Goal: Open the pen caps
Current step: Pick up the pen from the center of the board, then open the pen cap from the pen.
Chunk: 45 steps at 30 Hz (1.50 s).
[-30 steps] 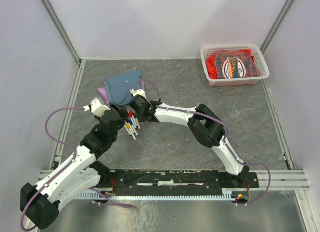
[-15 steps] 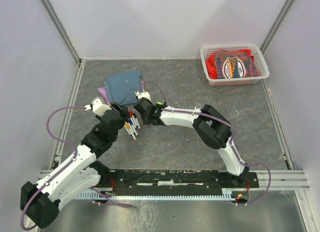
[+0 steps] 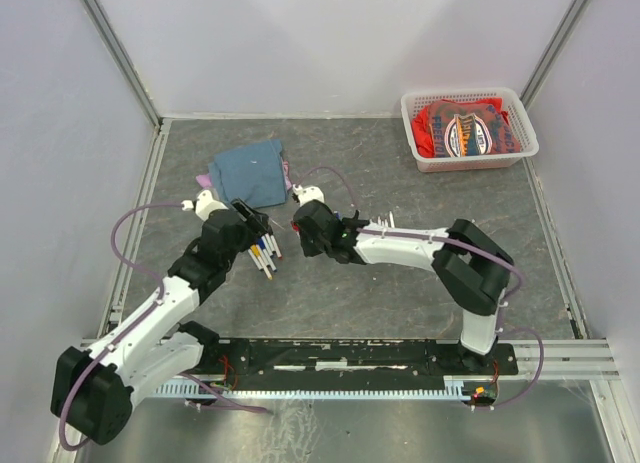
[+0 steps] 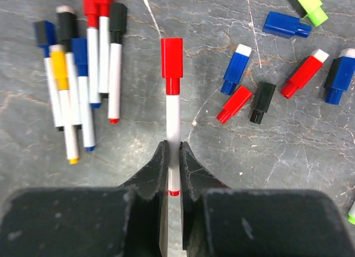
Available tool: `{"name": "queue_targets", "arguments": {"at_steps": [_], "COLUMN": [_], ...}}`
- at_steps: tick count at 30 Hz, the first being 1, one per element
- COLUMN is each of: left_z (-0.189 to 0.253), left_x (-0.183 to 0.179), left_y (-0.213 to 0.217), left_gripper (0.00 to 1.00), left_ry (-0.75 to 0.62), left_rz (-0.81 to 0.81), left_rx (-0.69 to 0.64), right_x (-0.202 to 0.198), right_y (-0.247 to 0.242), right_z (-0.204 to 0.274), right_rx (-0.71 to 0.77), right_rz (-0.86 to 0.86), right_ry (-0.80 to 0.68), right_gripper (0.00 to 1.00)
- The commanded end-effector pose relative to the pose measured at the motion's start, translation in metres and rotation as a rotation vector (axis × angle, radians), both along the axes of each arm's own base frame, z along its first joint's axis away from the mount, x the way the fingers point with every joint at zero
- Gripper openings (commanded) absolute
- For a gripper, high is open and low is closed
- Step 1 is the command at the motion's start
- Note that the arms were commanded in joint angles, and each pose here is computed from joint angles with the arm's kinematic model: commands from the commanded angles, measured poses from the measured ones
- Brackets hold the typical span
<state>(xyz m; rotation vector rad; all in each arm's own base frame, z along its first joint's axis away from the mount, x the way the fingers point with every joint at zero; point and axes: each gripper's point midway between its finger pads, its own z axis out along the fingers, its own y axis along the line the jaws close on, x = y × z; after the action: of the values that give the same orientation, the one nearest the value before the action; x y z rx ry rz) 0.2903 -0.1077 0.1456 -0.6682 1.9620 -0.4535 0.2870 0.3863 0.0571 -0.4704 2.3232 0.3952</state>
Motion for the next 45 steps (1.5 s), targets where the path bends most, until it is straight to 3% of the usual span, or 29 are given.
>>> {"name": "queue_targets", "arguments": {"at_steps": [1, 10, 20, 45], "left_z": [0.025, 0.013, 0.008, 0.004], "left_x": [0.012, 0.014, 0.019, 0.018], "left_y": [-0.033, -0.08, -0.086, -0.087], "left_gripper": [0.73, 0.71, 0.7, 0.44], "left_ry": [-0.061, 0.016, 0.038, 0.041], "left_rz": [-0.161, -0.387, -0.398, -0.424], "left_rx": [-0.125, -0.235, -0.269, -0.342], "right_x": [-0.004, -0.02, -0.032, -0.047], "right_y": [0.019, 0.02, 0.025, 0.031], "right_z": [0.056, 0.081, 0.095, 0.102], "right_rx": [0.216, 0.345, 0.434, 0.524], "right_rz": [0.032, 0.075, 0.111, 0.157], "right_ry": [-0.064, -0.063, -0.048, -0.008], "right_gripper": [0.01, 0.01, 0.01, 0.01]}}
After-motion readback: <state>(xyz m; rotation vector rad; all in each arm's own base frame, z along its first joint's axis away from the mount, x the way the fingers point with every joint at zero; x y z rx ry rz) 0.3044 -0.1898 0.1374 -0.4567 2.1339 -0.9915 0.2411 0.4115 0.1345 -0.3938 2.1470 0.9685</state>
